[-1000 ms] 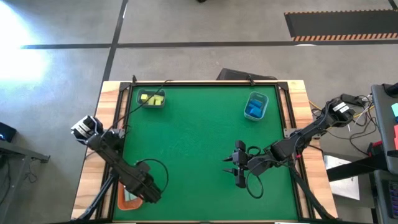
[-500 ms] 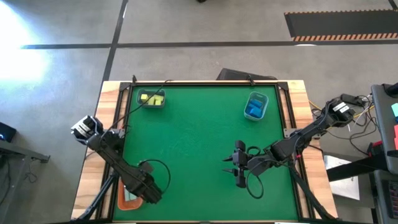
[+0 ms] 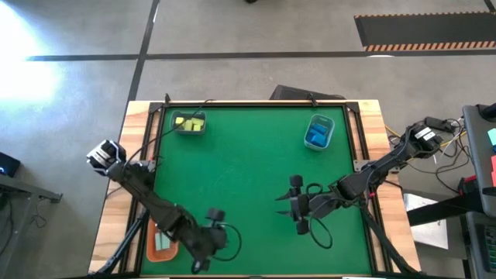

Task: Sort & place blocks by color
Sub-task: Return to Home Position

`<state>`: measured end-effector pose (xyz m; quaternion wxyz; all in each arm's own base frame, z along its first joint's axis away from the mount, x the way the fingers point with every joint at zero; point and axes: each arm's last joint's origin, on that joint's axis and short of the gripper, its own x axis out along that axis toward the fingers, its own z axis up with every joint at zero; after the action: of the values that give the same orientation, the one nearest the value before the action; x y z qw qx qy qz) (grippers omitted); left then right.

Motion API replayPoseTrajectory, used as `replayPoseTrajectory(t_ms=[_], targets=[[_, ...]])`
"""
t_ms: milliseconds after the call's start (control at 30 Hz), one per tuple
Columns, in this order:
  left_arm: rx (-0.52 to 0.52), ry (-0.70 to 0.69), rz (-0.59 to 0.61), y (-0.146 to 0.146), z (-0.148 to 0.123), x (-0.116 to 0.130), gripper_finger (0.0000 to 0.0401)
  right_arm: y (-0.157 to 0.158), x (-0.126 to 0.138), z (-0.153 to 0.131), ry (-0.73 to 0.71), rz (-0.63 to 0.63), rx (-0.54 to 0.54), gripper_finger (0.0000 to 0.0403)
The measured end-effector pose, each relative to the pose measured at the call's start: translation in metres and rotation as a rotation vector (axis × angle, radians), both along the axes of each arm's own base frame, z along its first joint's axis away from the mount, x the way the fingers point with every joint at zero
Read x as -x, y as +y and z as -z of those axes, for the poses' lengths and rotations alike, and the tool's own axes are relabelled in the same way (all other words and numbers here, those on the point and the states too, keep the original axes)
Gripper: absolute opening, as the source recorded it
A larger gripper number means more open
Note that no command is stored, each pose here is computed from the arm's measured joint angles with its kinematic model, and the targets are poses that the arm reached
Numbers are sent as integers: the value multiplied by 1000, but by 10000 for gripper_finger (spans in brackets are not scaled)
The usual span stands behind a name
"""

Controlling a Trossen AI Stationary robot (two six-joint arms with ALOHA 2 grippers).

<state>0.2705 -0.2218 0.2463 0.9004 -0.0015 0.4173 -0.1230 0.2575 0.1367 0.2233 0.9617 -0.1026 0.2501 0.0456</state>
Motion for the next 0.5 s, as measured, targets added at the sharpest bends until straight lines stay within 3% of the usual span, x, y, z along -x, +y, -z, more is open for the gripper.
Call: replayPoseTrajectory(t_ms=[67,200,333,500], targets=[[-52,-103,75,8,-8,-10,38,-1,-1,-1,-15,-17,35,171],[-161,-166,120,35,-15,-23,21,-10,-3,-5,-31,-5,57,171],[-236,-170,88,72,-14,-28,8,-19,-1,-4,-27,5,72,171],[-256,-181,5,115,-9,-19,1,-35,5,-3,-35,14,75,167]])
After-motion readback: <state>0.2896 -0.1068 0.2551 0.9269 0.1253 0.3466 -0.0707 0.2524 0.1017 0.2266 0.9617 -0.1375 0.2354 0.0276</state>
